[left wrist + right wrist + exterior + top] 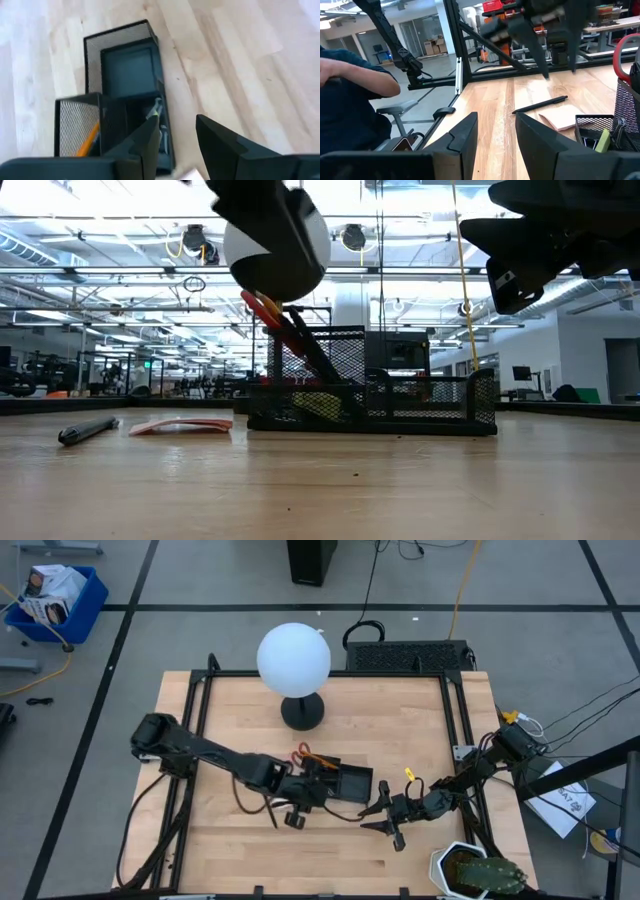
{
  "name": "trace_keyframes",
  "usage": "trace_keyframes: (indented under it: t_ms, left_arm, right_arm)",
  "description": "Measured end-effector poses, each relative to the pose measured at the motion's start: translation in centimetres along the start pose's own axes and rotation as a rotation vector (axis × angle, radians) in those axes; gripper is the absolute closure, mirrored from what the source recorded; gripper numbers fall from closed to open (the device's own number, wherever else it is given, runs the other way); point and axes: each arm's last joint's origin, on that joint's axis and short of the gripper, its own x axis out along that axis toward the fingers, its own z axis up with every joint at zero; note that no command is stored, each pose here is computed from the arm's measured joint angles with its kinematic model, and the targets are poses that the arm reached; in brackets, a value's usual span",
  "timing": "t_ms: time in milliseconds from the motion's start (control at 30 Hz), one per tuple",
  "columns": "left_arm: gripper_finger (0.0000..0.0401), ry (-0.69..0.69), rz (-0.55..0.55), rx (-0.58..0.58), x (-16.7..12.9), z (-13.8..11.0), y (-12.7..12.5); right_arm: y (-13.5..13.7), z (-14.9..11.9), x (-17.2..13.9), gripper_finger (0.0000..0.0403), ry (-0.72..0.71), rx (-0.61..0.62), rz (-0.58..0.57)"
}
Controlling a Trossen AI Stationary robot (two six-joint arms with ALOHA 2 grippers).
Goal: Pick and place office supplies into organizer
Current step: Put the notepad into the desk organizer
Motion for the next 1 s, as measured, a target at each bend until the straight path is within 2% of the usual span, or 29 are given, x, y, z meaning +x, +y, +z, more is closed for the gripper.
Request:
trace_keyframes:
  t_ms: [200,467,600,800,1000]
  left_arm:
    - [0.0268,0.016,-0.017,-0.039,-2.0,-1.8,-1.2]
    - [0.0268,0.076,0.144,-0.147,-1.3,-7.6,-4.0]
    - [0.0268,0.068,0.167,-0.199,-0.4,-9.4,-5.0]
    - [0.0268,0.049,0.201,-0.245,0.4,-10.3,-5.9]
    - [0.0268,0.004,0.192,-0.246,0.3,-9.9,-6.9]
  right_arm:
    - [0.0,0.0,0.0,0.0275,0.0,0.0,0.0]
    - [0.0,0.0,0.0,0.0275,0.0,0.0,0.0]
    - [0.0,0.0,0.0,0.0275,0.001,0.0,0.0]
    - [0.0,0.0,0.0,0.0275,0.0,0.0,0.0]
    - [0.0,0.0,0.0,0.0275,0.001,0.0,-0.001]
